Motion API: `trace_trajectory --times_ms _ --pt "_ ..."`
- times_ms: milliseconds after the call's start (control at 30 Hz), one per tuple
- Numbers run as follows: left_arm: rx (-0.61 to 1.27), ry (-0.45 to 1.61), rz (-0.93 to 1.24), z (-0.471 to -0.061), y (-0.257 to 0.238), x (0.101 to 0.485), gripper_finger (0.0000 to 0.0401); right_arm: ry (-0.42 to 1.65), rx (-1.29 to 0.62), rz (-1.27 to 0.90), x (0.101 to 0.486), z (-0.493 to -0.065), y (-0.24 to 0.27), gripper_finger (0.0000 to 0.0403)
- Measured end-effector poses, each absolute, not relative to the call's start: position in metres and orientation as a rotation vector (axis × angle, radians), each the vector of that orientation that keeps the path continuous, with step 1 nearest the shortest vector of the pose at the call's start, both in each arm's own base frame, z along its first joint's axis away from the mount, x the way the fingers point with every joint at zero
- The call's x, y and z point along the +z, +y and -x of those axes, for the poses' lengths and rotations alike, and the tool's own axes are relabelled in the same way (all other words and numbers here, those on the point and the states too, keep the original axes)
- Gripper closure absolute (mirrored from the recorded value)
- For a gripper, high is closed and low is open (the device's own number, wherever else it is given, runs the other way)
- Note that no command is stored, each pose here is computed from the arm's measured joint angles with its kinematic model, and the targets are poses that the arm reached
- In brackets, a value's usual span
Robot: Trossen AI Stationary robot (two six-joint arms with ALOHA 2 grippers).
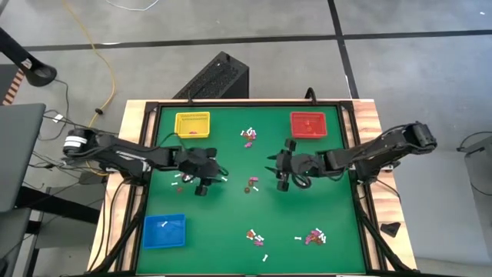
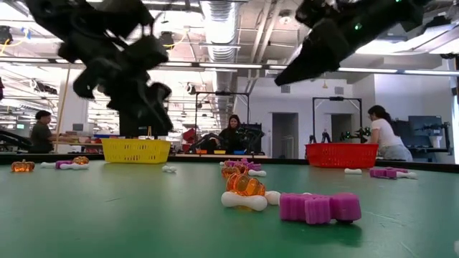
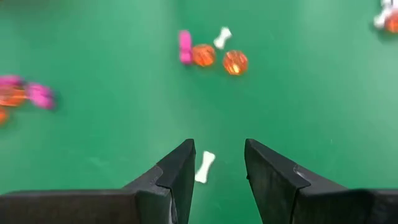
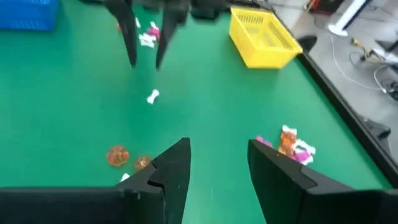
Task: Sort Halloween decoration
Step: Put the white bone toy into the blue bin
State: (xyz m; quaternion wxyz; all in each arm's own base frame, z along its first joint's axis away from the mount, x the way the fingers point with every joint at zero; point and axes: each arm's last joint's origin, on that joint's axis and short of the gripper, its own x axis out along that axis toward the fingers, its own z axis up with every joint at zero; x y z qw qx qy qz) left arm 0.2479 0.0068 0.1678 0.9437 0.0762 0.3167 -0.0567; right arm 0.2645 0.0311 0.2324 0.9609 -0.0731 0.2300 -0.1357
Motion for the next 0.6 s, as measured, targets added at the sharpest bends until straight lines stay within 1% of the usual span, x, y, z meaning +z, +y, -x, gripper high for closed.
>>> trace_trajectory --times_ms 133,300,500,600 --pt "-0.142 0.663 -0.180 -0.268 0.016 0.165 0.0271 0.497 -0.274 0.164 0.229 -0.263 0.031 0.0213" --pt "-0.231 0.707 -0.157 -0.283 0.022 0.158 0.0271 0.552 -0.275 0.175 0.225 -0.261 0.030 0.0214" --pt "-0.210 0.814 -0.122 -0.281 0.031 0.144 0.0271 0.593 -0.283 0.153 0.221 -0.258 0.030 0.0214" --pt "-0.200 0.821 -0.114 -0.279 0.034 0.143 0.0271 0.587 -0.283 0.150 0.221 -0.259 0.030 0.0214"
